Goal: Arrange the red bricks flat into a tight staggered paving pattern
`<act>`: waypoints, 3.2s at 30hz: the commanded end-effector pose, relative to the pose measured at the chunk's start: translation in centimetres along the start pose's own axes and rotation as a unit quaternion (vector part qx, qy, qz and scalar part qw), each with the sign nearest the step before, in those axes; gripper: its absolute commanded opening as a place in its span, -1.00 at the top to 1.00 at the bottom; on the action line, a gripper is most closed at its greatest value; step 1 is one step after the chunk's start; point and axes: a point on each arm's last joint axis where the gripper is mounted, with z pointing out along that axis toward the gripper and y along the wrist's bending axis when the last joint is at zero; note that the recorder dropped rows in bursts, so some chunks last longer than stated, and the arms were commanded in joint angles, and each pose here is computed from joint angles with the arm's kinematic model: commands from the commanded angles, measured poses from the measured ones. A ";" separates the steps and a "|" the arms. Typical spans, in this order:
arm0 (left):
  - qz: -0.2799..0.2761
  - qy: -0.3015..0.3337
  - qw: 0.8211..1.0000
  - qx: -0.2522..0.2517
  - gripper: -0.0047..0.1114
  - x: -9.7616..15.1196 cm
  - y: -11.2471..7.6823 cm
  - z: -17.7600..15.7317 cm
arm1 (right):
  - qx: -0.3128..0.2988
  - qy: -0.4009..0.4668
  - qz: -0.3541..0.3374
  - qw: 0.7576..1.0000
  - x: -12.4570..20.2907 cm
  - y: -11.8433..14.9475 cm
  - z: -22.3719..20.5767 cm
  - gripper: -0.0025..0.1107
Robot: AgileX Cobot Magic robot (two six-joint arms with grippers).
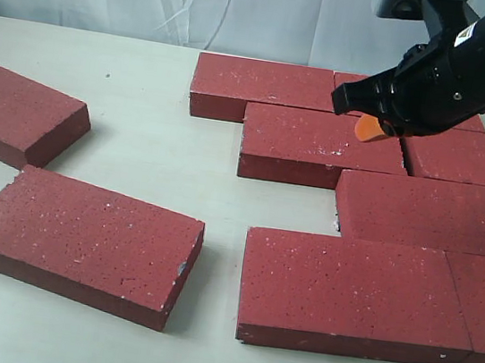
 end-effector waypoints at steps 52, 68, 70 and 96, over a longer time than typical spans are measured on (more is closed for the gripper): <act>-0.042 0.570 0.819 0.050 0.92 -1.1 -0.7 11.3 | -0.041 0.004 0.013 0.999 0.0 0.5 0.8 0.97; -0.015 0.683 0.729 0.047 0.92 7.3 -0.5 19.9 | -0.116 0.001 -0.135 0.984 1.1 9.6 1.9 0.97; -0.016 0.698 0.714 0.047 0.92 8.5 -0.5 20.1 | -0.123 0.012 -0.155 0.980 1.3 10.7 2.0 0.97; -0.064 0.743 0.655 0.122 0.92 14.9 -2.3 20.5 | -0.162 0.191 -0.342 0.906 6.7 22.6 10.7 0.97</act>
